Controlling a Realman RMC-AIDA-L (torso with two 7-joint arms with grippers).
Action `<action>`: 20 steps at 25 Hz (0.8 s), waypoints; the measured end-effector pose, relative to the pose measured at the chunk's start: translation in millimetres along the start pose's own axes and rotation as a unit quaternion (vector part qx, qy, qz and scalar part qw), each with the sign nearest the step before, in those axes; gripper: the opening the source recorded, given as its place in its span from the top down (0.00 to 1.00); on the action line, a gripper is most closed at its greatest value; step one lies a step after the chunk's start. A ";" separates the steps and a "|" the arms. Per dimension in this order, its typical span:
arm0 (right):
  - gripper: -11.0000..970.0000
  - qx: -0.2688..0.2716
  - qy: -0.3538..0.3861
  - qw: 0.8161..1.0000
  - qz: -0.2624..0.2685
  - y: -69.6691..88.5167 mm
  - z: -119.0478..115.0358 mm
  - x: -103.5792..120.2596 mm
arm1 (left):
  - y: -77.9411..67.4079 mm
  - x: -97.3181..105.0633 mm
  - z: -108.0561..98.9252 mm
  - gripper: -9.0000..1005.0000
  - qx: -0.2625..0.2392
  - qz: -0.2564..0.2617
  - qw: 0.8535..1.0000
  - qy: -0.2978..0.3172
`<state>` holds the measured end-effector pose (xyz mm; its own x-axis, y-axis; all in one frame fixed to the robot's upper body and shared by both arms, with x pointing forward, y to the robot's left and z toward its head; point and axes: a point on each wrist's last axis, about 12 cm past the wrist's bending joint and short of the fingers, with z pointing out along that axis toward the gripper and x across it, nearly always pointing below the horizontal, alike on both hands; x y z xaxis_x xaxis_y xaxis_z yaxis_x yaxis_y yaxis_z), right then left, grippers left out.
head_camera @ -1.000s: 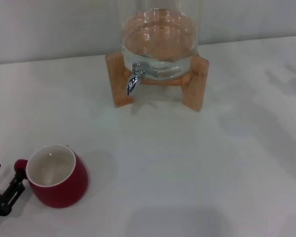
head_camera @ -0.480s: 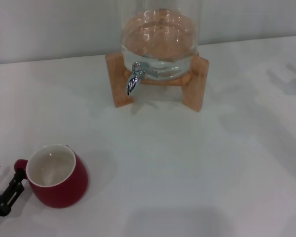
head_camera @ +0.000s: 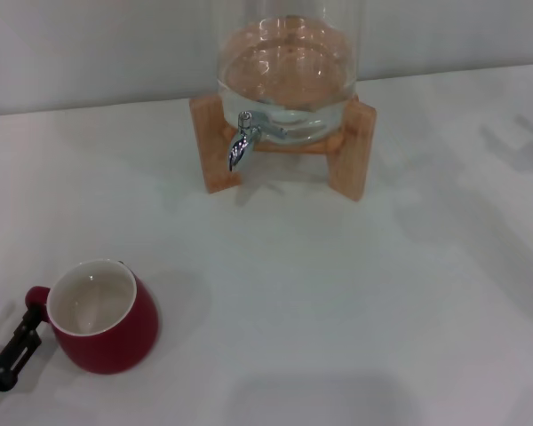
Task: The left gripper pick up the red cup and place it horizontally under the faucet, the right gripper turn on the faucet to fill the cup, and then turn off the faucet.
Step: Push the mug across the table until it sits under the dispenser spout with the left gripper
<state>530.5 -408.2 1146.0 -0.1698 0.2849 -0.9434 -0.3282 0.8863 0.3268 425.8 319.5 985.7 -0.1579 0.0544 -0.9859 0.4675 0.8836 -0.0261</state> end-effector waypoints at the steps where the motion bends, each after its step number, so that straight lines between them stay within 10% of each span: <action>1: 0.19 0.000 0.000 1.000 0.000 0.0 0.0 0.0 | 0.0 0.0 0.0 0.35 0.000 0.000 1.000 0.000; 20: 0.19 -0.002 0.001 1.000 0.002 0.1 -2.0 0.9 | 0.7 -1.4 3.2 0.35 0.002 0.002 1.000 -0.001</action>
<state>528.5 -408.7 1145.3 -0.1725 0.2876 -0.9421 -0.3321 0.8834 0.3305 429.2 318.6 986.5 -0.1548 0.0572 -0.9863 0.4710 0.8818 -0.0228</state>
